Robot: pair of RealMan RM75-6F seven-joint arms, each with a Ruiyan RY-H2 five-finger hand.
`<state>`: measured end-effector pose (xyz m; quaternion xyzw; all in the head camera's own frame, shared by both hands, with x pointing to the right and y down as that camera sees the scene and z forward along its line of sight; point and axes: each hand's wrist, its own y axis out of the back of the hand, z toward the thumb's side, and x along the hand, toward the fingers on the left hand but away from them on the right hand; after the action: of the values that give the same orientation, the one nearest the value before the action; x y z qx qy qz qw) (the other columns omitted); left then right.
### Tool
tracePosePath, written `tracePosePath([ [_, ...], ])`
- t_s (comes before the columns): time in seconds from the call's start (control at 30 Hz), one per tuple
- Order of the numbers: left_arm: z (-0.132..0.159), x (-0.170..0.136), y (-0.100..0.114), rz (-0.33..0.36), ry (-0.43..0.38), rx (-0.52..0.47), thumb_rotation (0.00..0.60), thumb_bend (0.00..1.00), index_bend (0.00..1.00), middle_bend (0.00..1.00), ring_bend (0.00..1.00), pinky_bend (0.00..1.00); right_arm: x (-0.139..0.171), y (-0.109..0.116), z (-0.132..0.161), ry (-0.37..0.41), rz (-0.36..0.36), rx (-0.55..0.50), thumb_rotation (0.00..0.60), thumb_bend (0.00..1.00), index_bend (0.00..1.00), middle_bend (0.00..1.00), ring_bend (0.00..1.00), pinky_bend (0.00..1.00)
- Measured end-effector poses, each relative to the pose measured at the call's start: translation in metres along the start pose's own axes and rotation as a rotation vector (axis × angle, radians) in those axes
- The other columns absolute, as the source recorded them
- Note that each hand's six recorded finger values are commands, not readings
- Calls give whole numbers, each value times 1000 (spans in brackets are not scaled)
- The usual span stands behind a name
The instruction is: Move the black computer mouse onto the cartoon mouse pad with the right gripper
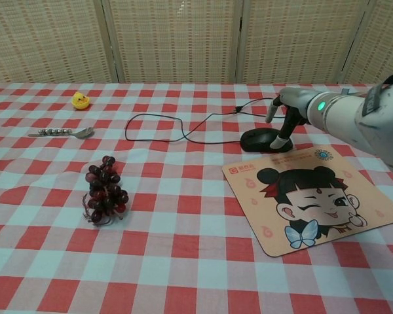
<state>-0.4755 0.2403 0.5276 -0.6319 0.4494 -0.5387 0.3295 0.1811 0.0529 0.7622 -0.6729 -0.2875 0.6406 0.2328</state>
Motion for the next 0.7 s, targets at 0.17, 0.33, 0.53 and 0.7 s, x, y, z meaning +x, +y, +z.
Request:
tracePosePath([
  [0.17,0,0,0,-1,-1,-5,600,191,833,596,448,540,-4,0,6,0,-8,2,600,160,318,1000,1000,1000],
  [0.33,-1,0,1,-1,1,-12,600,191,833,596,448,540,-6,-3,10,-1,-3,10,600,168,328,1000,1000,1000],
  [0.53,-1,-1,2,-2,1,-23,600,192,833,596,448,540,-9,-8,10,-12,9,21,600,168,330,1000,1000,1000],
  [0.7,-2,-1,3,-3,2,-30,600,192,833,596,448,540,-11,-8,11,-20,10,25,600,170,342,1000,1000,1000],
])
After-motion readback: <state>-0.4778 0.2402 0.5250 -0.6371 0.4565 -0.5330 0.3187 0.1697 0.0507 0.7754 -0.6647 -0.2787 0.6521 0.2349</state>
